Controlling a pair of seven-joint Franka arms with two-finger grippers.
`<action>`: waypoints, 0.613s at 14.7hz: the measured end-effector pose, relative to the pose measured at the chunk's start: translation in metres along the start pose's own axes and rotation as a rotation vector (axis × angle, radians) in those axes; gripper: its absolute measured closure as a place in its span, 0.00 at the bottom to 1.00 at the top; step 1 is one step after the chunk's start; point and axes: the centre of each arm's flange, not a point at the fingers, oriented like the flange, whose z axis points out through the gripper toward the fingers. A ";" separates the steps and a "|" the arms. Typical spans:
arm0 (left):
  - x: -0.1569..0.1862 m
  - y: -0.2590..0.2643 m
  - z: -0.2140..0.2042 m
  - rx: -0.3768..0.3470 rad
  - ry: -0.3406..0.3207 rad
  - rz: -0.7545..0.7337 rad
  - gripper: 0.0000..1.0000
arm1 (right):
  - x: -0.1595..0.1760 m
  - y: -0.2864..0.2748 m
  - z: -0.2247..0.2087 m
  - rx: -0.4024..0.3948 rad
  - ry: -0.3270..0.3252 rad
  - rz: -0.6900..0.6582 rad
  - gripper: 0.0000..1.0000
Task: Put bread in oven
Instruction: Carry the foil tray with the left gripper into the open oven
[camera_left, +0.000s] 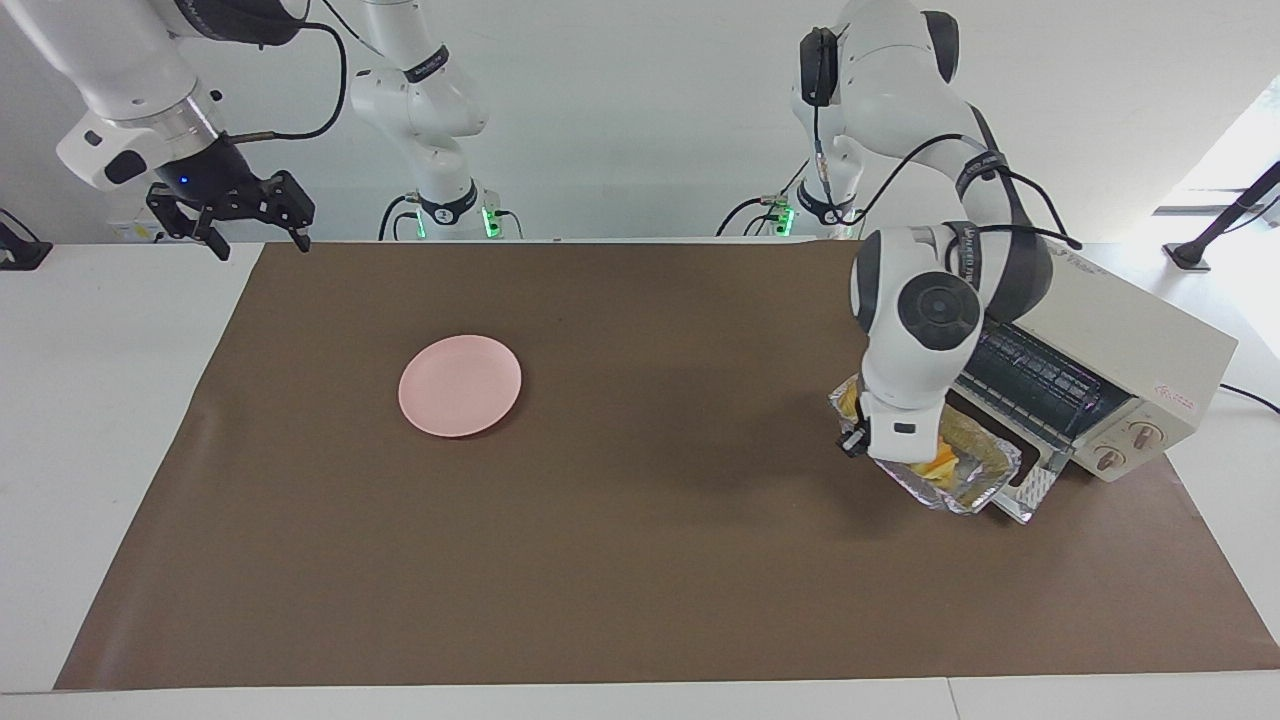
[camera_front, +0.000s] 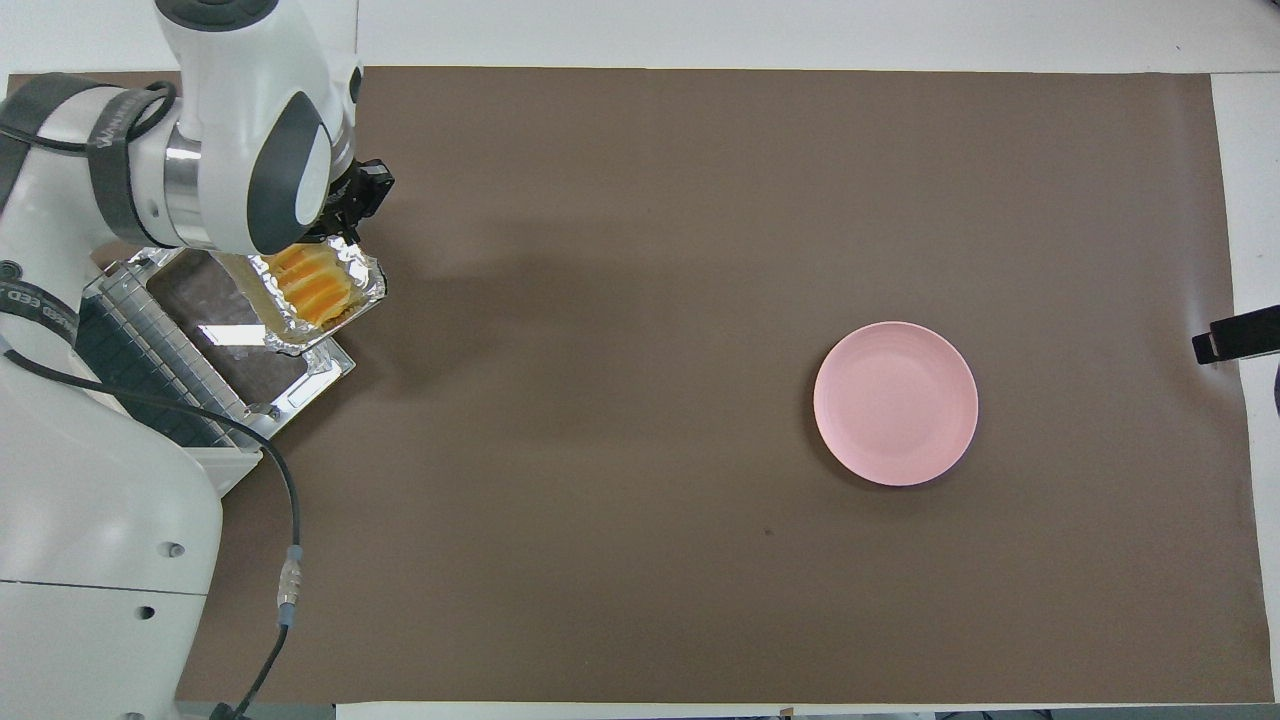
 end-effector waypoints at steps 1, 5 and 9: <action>0.013 -0.012 0.003 0.000 -0.007 -0.025 0.98 | 0.000 0.000 0.000 0.000 0.000 0.000 0.00; 0.035 -0.041 0.023 0.018 -0.045 -0.081 0.98 | 0.000 0.000 0.000 0.000 0.000 0.000 0.00; 0.035 -0.059 0.041 0.041 -0.095 -0.096 0.98 | 0.000 0.000 0.000 0.000 0.000 0.000 0.00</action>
